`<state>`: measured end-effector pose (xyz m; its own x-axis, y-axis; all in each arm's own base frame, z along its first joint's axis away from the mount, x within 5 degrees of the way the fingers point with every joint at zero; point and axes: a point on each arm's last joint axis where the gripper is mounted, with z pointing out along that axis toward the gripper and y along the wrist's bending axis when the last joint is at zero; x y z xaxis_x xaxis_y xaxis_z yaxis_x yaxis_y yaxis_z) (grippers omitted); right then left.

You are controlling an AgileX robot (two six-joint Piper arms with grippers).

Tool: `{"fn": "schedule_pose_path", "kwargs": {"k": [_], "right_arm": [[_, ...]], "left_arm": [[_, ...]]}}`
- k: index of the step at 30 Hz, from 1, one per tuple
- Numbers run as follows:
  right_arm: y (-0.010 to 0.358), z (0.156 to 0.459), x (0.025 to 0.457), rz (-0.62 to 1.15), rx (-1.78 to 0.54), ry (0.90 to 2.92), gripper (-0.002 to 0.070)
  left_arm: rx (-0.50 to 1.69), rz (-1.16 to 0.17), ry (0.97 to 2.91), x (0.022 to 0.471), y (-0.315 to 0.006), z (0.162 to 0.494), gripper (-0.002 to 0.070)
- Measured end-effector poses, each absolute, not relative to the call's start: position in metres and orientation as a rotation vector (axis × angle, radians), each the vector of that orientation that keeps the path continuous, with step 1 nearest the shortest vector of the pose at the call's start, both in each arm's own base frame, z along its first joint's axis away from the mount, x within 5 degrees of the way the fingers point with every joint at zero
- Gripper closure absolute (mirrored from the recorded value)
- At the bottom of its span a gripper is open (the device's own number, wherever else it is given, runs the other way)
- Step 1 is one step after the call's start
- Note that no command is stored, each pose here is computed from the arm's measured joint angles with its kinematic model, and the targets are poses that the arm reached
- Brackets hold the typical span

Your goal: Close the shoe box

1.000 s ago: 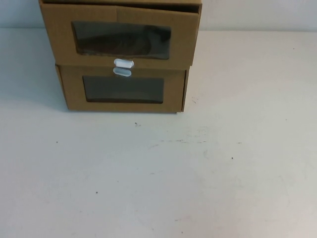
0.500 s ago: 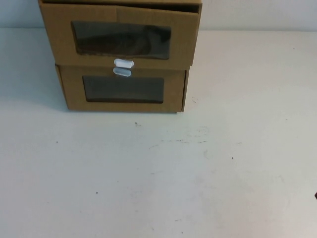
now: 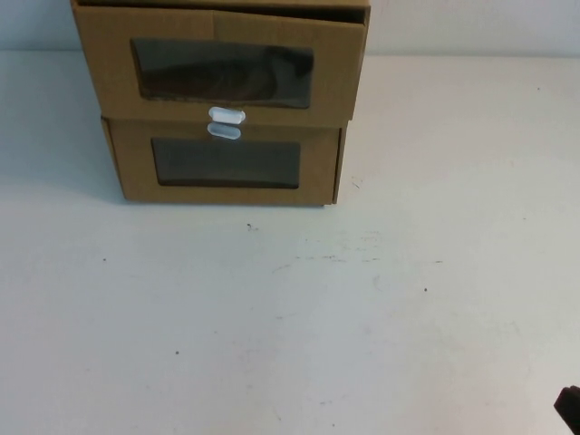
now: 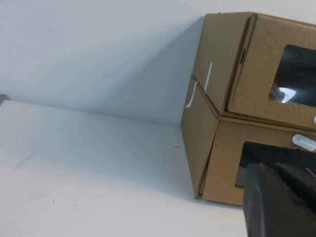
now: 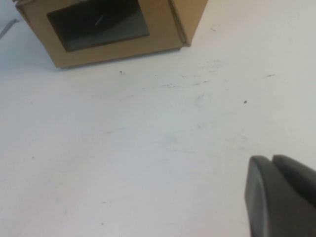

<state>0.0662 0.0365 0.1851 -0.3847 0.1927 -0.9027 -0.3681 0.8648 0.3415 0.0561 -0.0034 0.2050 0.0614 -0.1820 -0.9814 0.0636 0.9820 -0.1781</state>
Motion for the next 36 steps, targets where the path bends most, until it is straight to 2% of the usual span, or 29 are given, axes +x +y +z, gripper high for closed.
{"fn": "schedule_pose_path", "kwargs": {"k": [4,9,15,20,36], "right_arm": [[0.031,0.186,0.066,0.505,-0.160,1.793,0.0687],[0.015,0.192,0.062,0.297,-0.048,1.679,0.0687],[0.005,0.182,0.055,0.107,0.003,1.755,0.0687],[0.004,0.174,0.053,0.070,-0.020,1.847,0.0687],[0.005,0.174,0.053,0.034,-0.071,1.847,0.0687]], "left_arm": [[-0.097,-0.185,1.498,0.056,-0.003,0.205,0.0680],[-0.097,-0.185,1.498,0.056,-0.003,0.205,0.0680],[-0.099,-0.183,1.497,0.056,-0.003,0.205,0.0680],[-0.101,-0.182,1.496,0.056,-0.003,0.205,0.0680],[-0.105,-0.177,1.494,0.056,-0.002,0.205,0.0680]]}}
